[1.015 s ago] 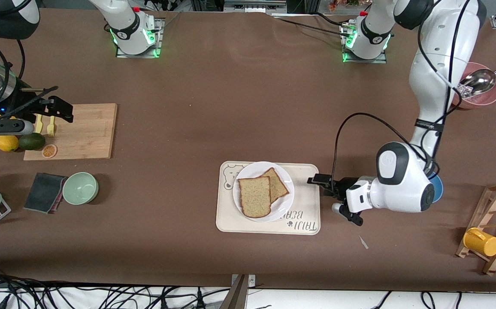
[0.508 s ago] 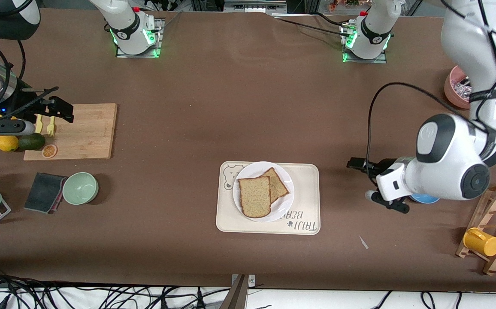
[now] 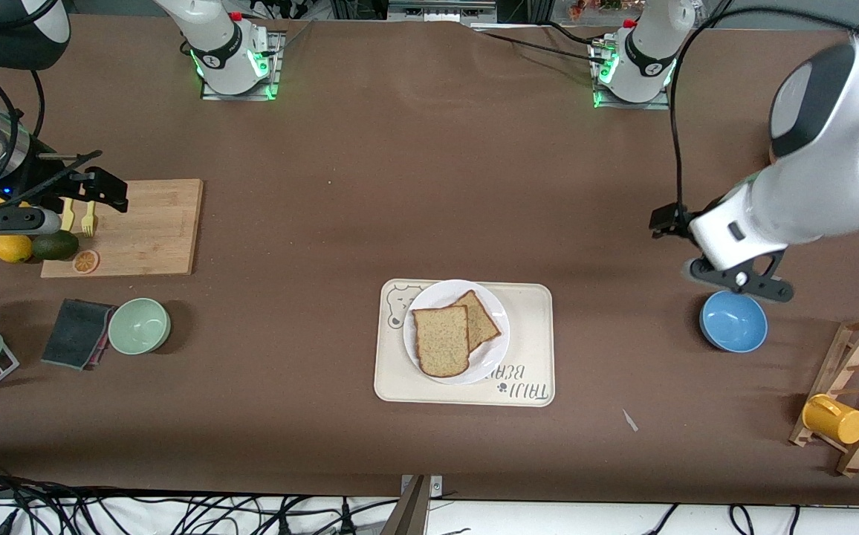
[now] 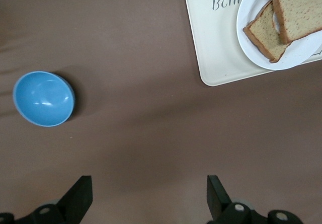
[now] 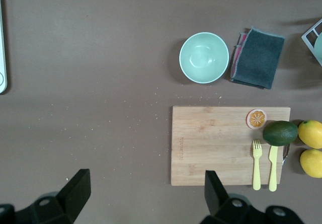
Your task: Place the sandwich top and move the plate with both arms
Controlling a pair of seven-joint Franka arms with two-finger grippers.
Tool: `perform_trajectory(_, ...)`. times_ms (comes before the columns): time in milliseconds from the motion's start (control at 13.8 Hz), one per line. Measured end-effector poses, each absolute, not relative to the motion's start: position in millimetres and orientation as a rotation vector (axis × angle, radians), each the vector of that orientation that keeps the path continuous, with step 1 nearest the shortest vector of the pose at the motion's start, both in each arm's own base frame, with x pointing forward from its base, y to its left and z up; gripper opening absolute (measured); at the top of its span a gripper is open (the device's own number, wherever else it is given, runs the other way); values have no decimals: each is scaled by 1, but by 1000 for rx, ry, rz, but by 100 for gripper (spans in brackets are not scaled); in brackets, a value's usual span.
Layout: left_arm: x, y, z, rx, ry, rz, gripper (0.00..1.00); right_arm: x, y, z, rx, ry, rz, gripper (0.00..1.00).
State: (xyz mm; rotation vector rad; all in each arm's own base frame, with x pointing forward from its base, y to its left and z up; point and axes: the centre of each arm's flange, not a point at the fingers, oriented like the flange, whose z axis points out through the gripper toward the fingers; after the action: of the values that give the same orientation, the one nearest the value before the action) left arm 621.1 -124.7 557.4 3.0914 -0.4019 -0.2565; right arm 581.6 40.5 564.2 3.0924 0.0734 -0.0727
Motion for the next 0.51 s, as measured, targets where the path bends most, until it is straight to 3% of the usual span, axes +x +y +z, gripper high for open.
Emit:
perform_trajectory(218,598,-122,599,3120,-379,-100,100,582,40,564,3092,71,-72,100)
perform_trajectory(508,568,-97,603,3168,-179,-3,100,581,39,565,3092,68,-72,100)
